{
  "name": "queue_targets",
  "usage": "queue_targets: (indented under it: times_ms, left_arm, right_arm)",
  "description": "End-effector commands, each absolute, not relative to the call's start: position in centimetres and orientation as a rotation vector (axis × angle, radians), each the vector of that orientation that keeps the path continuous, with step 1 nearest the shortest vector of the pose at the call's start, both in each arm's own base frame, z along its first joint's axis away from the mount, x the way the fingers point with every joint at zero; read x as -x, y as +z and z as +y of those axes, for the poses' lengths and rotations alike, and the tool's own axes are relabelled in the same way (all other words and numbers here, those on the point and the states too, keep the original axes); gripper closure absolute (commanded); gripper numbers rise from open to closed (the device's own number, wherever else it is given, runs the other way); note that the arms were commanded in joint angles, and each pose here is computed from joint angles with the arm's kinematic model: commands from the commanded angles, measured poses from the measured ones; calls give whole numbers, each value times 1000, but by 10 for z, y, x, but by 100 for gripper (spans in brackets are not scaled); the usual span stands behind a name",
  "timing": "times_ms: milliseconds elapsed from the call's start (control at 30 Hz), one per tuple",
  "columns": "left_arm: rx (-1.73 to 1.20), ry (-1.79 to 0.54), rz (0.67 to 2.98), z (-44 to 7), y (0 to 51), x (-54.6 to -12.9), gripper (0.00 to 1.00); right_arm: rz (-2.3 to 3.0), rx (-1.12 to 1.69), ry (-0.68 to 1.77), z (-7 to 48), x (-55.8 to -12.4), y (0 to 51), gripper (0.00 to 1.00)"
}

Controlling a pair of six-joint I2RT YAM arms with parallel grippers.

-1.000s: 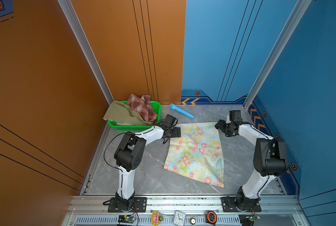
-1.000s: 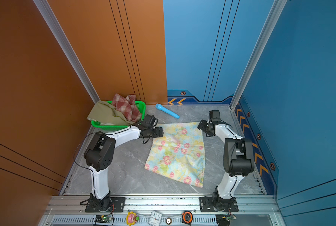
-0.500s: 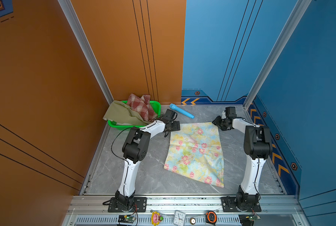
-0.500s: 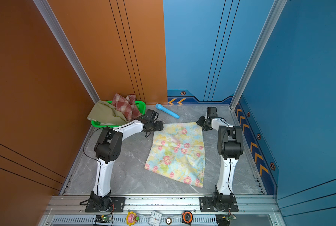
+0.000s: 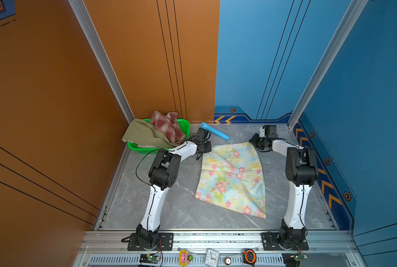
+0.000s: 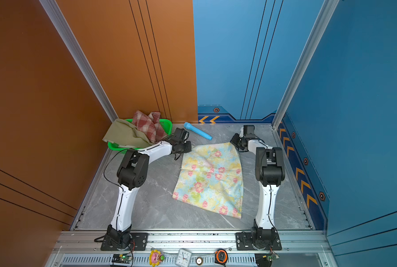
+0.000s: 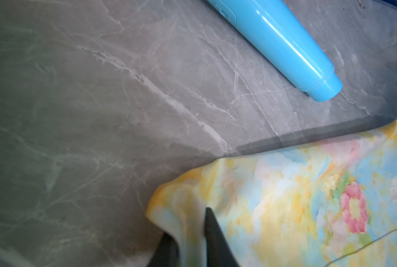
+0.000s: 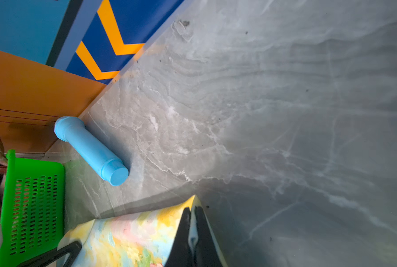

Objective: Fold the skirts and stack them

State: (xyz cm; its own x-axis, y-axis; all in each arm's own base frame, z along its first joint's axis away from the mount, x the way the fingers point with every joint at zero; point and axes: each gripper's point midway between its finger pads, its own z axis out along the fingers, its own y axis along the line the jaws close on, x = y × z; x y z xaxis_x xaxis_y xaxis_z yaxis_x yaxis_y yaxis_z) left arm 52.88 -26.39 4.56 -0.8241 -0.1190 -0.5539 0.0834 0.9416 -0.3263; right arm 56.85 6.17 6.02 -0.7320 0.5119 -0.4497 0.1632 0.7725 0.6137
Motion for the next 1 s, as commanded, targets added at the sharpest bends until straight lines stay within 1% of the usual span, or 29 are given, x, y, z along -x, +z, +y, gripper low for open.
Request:
queue_targets:
  times_ms: [0,33,100,133,367,567,800,967]
  left_arm:
    - [-8,-484,2424,-268,71,-543,100]
    - [-16,-500,2377,-270,84,-548,100]
    - [-25,-510,2346,-270,99,-544,100]
    - [-27,-513,2328,-269,107,-541,100]
    - [-54,-542,2195,-262,168,-511,100]
    - [-76,-565,2073,-253,223,-477,100]
    - [-126,-560,1901,-244,300,-426,100]
    - [-135,-555,1786,-231,349,-390,100]
  right_arm:
    - [2239,-395,756,69,-580,110,100]
    - [2231,-386,754,69,-578,117,100]
    - [2218,-365,743,69,-575,128,100]
    - [2194,-346,737,70,-572,144,100]
    - [2089,-280,695,69,-541,211,100]
    - [1976,-196,637,73,-495,283,100]
    - [1779,-119,598,72,-433,384,100]
    - [1664,-93,575,70,-389,440,100]
